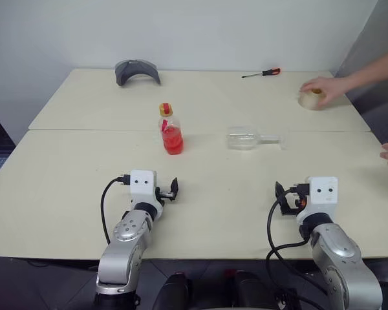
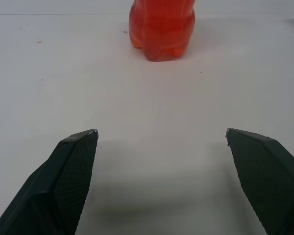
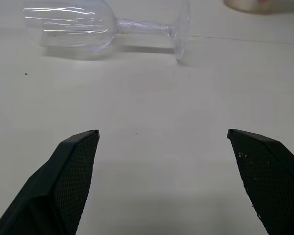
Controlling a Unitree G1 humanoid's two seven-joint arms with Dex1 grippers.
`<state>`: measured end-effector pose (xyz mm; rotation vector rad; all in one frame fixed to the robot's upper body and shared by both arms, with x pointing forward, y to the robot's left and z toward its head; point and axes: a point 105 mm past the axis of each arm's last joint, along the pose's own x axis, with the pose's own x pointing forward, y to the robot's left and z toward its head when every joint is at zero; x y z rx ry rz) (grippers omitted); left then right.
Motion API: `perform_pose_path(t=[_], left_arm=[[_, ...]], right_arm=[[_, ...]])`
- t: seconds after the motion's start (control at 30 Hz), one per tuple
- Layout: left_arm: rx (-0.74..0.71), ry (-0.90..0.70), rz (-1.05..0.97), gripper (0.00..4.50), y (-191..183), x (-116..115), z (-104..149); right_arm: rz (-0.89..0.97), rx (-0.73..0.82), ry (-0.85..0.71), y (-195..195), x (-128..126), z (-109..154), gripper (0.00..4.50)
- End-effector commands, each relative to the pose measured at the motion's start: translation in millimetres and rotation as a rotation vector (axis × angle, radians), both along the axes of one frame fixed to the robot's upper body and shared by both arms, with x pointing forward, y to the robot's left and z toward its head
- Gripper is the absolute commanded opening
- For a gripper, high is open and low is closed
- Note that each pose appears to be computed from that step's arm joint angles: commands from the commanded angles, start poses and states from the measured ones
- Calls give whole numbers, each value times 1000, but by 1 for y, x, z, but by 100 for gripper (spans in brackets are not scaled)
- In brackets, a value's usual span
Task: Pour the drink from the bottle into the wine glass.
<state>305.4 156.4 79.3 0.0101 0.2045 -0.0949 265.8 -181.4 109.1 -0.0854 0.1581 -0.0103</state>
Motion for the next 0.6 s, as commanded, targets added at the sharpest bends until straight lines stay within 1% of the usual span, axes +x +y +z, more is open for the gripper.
perform_pose_path(t=[0.03, 0.13, 0.33, 0.5, 0.6], left_arm=[[30, -70, 3, 448, 1, 1, 18], [9, -84, 6, 448, 1, 1, 20], [26, -94, 13, 448, 3, 4, 22], [61, -134, 12, 448, 9, 15, 31], [81, -187, -7, 448, 11, 29, 43]], right_arm=[[4, -1, -60, 2, -2, 15, 450], [5, -2, -60, 2, -2, 15, 450], [13, -4, -77, 0, -3, 19, 450], [138, 9, -97, 6, -2, 29, 450], [304, 19, -131, 17, -1, 45, 450]])
